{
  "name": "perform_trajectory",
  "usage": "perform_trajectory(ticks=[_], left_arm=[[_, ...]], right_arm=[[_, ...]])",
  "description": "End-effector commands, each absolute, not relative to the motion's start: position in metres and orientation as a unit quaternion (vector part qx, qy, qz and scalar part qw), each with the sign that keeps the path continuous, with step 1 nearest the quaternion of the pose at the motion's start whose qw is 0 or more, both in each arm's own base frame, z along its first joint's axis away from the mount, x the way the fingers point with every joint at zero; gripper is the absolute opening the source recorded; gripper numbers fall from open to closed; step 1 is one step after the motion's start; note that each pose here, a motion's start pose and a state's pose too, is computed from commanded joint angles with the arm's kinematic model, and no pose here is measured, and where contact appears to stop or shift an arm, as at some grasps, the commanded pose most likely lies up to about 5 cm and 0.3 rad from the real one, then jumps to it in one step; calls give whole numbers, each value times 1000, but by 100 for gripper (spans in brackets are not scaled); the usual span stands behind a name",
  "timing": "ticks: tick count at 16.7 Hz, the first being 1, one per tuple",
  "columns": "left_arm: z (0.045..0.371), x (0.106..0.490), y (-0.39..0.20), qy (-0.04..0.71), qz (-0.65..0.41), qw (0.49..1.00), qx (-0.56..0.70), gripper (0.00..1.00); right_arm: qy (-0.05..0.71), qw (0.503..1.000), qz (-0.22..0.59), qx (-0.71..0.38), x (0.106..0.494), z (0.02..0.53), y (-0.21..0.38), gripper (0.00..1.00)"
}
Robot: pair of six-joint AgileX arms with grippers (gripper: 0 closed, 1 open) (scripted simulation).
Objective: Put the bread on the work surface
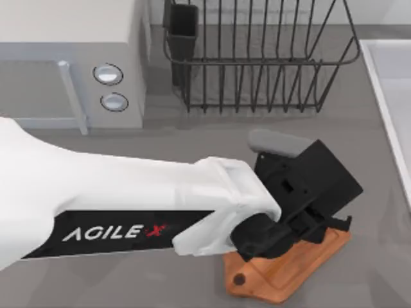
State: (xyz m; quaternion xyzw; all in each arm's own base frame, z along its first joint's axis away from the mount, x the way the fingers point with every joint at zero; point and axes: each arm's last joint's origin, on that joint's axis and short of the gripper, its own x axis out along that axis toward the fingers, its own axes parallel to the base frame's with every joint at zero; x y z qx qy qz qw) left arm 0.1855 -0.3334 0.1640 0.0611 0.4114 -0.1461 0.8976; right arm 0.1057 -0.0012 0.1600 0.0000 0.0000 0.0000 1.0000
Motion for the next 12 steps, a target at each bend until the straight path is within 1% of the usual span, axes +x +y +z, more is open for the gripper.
perform_trajectory(ticks=[3,6,9,12], left_arm=[[144,150,-356,351,-77,933,24,0],[124,123,-366,293,-32,956,4,0],[111,109,-369,256,-11,966,-2,0],[108,106,-369,251,-9,968,-3,0]], right_arm=[[0,1000,0,0,106,160,-1,100],[0,1000,0,0,106,160,-1,100],[0,1000,0,0,106,160,-1,100],[0,1000,0,0,106,160,-1,100]])
